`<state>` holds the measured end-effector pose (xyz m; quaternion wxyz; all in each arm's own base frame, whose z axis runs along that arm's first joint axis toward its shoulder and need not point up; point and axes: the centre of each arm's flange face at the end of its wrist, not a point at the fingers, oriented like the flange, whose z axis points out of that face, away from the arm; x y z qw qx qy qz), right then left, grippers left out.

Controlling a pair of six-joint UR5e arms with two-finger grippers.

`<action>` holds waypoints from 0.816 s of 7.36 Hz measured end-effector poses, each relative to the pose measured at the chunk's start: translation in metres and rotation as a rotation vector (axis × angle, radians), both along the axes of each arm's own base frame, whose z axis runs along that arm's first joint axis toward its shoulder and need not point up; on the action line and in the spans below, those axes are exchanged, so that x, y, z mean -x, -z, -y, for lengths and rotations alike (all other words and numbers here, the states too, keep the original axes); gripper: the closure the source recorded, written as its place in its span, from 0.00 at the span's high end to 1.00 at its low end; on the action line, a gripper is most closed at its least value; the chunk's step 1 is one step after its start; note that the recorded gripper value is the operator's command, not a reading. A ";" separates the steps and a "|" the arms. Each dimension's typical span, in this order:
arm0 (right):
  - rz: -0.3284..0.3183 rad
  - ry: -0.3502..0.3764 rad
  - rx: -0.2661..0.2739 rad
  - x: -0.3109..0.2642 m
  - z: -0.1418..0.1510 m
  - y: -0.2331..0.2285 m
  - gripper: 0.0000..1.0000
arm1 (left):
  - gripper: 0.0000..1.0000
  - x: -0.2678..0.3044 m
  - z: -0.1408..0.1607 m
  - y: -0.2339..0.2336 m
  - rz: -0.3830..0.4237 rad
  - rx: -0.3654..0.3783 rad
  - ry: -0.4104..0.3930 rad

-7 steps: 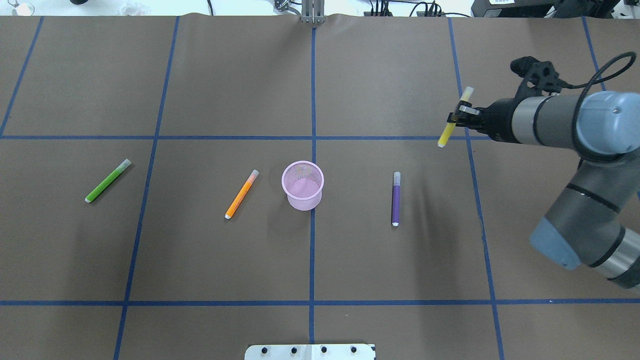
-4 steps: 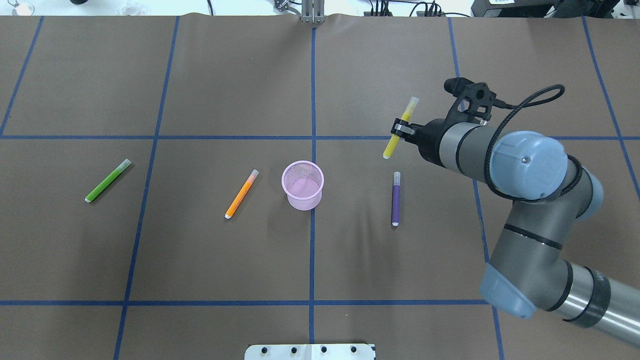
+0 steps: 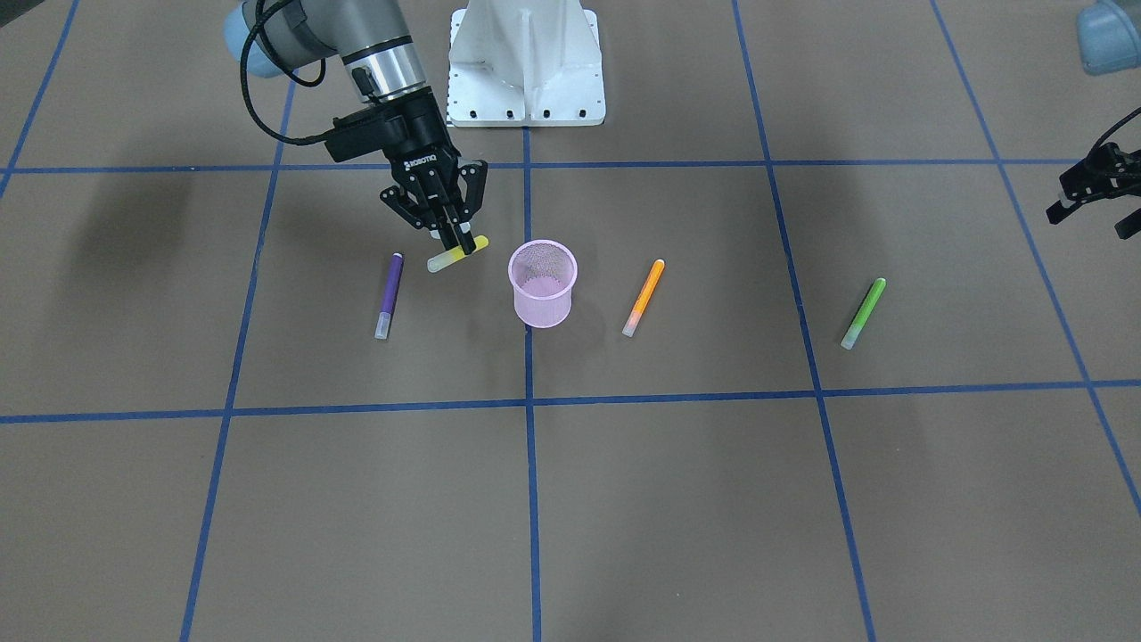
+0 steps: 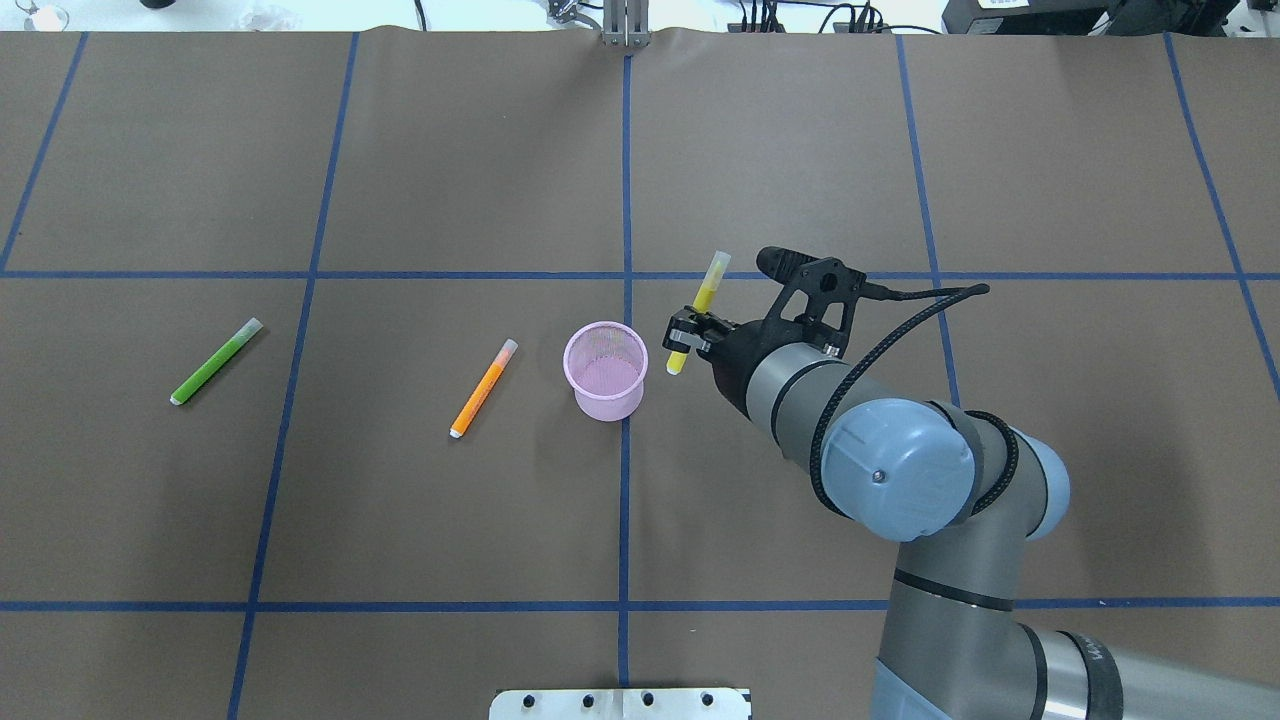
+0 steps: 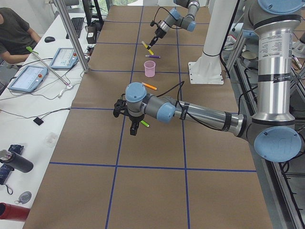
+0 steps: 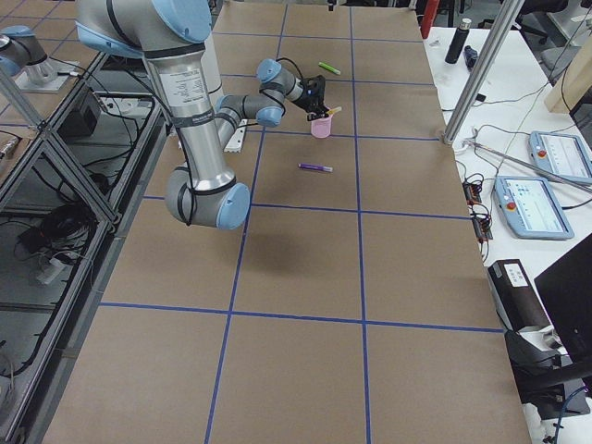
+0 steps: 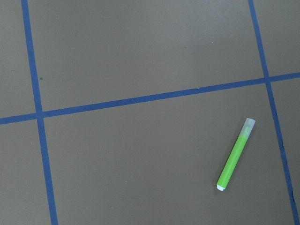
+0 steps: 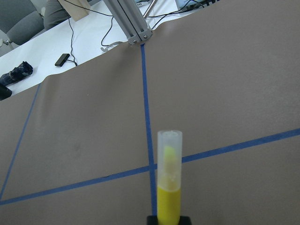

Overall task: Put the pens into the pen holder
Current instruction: 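Carry the yellow marker with the right gripper over the pink cup, then lower the yellow marker into the pink cup and open the right gripper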

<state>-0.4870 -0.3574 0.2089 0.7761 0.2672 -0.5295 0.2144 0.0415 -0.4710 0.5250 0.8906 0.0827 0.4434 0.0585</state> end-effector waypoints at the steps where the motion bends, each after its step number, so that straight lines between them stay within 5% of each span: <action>1: 0.005 -0.005 0.004 0.012 -0.002 0.004 0.00 | 1.00 0.000 0.000 0.000 0.000 0.000 0.000; 6: 0.014 -0.009 0.016 0.055 -0.009 0.018 0.00 | 1.00 0.000 -0.004 -0.006 0.002 0.012 -0.001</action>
